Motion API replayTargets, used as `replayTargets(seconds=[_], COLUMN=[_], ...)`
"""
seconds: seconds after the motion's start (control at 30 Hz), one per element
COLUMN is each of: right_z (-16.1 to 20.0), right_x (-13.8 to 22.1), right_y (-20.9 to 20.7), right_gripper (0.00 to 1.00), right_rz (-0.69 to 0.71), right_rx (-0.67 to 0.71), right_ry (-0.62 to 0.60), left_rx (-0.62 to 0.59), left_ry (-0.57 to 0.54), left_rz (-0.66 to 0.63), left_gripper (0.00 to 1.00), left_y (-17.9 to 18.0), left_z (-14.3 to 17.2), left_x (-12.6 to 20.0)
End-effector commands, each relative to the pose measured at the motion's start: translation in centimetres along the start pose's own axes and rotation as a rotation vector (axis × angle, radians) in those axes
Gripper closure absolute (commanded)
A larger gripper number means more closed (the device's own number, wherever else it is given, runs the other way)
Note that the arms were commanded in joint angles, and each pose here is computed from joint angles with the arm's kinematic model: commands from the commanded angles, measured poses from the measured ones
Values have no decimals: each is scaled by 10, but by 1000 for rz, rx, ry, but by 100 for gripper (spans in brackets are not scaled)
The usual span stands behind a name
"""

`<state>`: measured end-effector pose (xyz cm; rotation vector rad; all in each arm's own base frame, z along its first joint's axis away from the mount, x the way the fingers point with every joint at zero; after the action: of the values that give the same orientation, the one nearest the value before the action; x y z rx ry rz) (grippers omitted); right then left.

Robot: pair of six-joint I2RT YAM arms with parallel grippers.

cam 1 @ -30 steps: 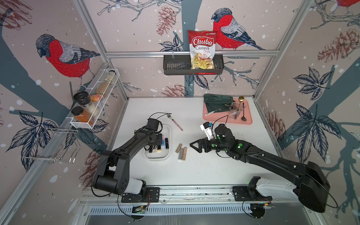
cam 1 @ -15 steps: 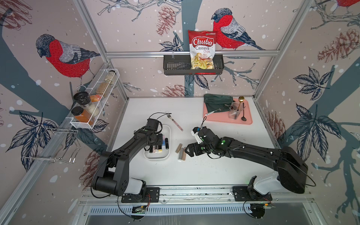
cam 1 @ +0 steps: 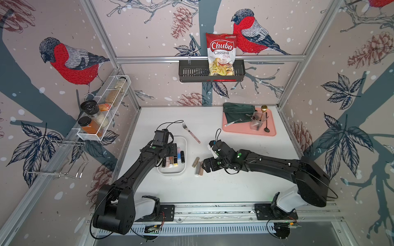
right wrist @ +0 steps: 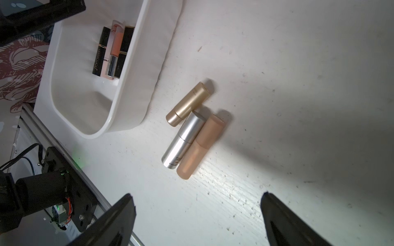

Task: Put the lipstick into the storage box
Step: Place the lipstick in the storage box, then pick up the lipstick at the center of the board.

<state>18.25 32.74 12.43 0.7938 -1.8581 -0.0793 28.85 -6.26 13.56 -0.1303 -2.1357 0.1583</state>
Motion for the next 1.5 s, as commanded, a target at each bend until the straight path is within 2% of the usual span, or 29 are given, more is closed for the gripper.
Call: replayTargets(seconds=[0.0,0.2,0.37,0.63,1.47], right_z=[5,13,17,16,12], right_x=[-6,-23,-35,-41,-53], right_y=[-3,0,1,3,1], right_gripper=[6,15,24,30,33], right_rz=[76,179,236,249,242], right_rx=[16,64,82,84,83], right_ry=[24,74,99,106,117], left_rx=[-2,-44,-65,-69,-66], left_ry=[-37,-110,-135,-114,-84], left_rz=[121,345,411,426,422], left_gripper=[33,33,33,33,33], left_y=[-15,-43,-51,-53,-52], left_z=[-9,-17,-17,-16,-12], left_x=[2,19,25,23,17])
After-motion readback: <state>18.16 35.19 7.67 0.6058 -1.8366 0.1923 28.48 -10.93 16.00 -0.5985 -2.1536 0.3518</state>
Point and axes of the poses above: each gripper's point midway between its finger pads, its own x axis back along the fingers, its own y axis along the line the jaws close on, z = x × y, the point moved 4 cm from there along x, back along the fingers, and after that the axes turned 2 degrees about -x, right-handed, at the moved point
